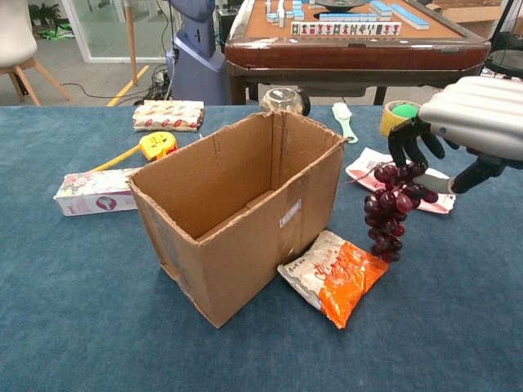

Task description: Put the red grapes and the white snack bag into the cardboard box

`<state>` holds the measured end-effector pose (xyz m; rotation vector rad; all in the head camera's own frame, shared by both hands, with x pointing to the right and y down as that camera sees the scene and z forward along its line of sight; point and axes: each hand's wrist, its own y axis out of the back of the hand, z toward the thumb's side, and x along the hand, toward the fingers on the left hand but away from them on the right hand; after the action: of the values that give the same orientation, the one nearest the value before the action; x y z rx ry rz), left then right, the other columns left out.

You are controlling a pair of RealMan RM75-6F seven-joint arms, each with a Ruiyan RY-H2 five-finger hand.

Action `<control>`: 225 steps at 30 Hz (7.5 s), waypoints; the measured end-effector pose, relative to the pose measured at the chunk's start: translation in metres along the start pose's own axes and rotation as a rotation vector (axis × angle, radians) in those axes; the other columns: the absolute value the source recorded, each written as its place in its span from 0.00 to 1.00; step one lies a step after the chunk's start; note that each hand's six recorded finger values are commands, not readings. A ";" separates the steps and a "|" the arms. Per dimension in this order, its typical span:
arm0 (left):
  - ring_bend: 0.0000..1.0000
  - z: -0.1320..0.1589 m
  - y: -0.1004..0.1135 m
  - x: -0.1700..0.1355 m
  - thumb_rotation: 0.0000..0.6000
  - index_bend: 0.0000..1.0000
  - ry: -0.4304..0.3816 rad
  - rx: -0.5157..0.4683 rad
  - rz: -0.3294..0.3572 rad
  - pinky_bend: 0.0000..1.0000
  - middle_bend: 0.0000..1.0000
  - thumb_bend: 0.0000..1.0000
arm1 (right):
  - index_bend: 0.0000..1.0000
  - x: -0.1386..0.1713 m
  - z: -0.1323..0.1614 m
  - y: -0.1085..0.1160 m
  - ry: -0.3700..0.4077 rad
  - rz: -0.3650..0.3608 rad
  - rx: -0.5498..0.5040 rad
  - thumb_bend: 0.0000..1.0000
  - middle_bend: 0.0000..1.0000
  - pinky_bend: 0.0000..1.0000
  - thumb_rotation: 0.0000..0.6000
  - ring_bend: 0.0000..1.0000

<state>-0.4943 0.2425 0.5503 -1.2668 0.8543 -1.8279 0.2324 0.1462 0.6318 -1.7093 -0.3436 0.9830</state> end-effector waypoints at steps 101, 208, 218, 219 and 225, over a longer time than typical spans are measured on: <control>0.22 -0.001 0.010 -0.001 1.00 0.42 -0.007 -0.031 0.016 0.36 0.29 0.06 | 0.10 -0.058 -0.082 -0.075 -0.699 0.194 -0.471 0.00 0.03 0.10 1.00 0.00; 0.22 0.003 0.008 -0.003 1.00 0.42 -0.022 -0.031 0.009 0.36 0.30 0.06 | 0.38 -0.074 0.082 0.064 0.272 -0.352 0.304 0.00 0.34 0.48 1.00 0.35; 0.22 0.004 0.009 -0.004 1.00 0.42 -0.026 -0.031 0.011 0.36 0.30 0.06 | 0.16 -0.075 0.078 0.066 0.231 -0.349 0.290 0.00 0.20 0.42 1.00 0.23; 0.22 0.004 0.009 -0.004 1.00 0.42 -0.026 -0.031 0.011 0.36 0.30 0.06 | 0.16 -0.075 0.078 0.066 0.227 -0.349 0.287 0.00 0.20 0.42 1.00 0.23; 0.22 0.004 0.009 -0.004 1.00 0.42 -0.027 -0.030 0.008 0.36 0.30 0.06 | 0.16 -0.066 0.067 0.074 0.186 -0.371 0.260 0.00 0.20 0.40 1.00 0.23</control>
<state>-0.4874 0.2408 0.5424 -1.3020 0.8733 -1.7933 0.1237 0.1188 0.5893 -1.4218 -0.3769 0.5652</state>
